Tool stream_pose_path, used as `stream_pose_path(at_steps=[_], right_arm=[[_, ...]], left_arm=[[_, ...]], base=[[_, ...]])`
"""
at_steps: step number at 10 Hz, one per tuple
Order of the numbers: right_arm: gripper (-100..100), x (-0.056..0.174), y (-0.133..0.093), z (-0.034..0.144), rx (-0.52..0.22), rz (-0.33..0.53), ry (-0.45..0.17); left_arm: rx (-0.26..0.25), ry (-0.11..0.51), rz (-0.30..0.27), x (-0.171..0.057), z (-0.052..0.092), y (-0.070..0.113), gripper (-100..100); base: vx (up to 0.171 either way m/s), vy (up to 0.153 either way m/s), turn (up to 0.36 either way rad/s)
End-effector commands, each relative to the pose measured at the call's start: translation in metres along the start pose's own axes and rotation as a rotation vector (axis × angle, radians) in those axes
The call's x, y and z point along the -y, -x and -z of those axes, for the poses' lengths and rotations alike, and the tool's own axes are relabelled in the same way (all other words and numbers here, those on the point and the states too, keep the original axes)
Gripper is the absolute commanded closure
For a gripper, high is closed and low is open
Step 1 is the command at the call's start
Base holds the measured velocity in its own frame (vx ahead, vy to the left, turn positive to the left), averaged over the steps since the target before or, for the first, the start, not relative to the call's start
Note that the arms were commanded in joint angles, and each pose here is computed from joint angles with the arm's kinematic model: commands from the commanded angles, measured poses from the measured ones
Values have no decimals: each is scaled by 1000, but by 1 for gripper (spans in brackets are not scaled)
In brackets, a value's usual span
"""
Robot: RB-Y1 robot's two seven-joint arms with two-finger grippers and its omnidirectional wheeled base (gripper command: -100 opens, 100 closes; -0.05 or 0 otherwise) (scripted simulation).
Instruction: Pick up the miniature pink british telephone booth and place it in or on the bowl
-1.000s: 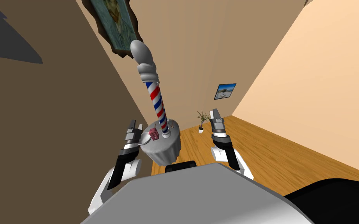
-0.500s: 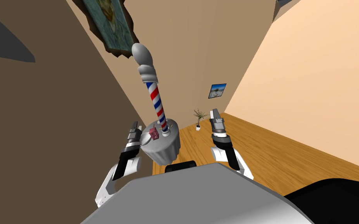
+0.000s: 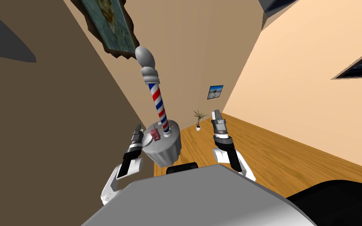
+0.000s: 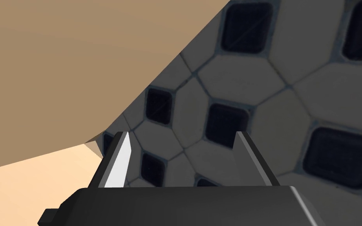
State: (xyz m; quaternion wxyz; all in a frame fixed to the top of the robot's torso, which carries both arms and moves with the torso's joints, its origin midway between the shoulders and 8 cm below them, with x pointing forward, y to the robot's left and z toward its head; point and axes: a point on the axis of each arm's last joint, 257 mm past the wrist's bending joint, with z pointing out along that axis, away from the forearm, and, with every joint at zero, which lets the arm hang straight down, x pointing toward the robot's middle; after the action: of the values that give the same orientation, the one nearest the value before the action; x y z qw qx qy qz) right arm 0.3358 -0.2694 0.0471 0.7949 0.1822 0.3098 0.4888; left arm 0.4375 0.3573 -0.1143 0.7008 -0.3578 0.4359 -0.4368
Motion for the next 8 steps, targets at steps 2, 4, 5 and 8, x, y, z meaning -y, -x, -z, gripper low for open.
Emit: stream_pose_path(at_steps=[2,4,5,8], right_arm=[[0,0,0,0,0,0,0],[0,0,0,0,0,0,0],[0,0,0,0,0,0,0],[0,0,0,0,0,0,0]], left_arm=[[-16,54,-51,-29,0,-5,-100],[-44,100,-104,-53,0,-12,-100],[-61,121,-132,-65,0,-17,-100],[-125,179,-221,-98,3,-33,-100]], base=[[-24,36,-92],[-20,46,-80],[-13,37,-51],[5,20,-26]])
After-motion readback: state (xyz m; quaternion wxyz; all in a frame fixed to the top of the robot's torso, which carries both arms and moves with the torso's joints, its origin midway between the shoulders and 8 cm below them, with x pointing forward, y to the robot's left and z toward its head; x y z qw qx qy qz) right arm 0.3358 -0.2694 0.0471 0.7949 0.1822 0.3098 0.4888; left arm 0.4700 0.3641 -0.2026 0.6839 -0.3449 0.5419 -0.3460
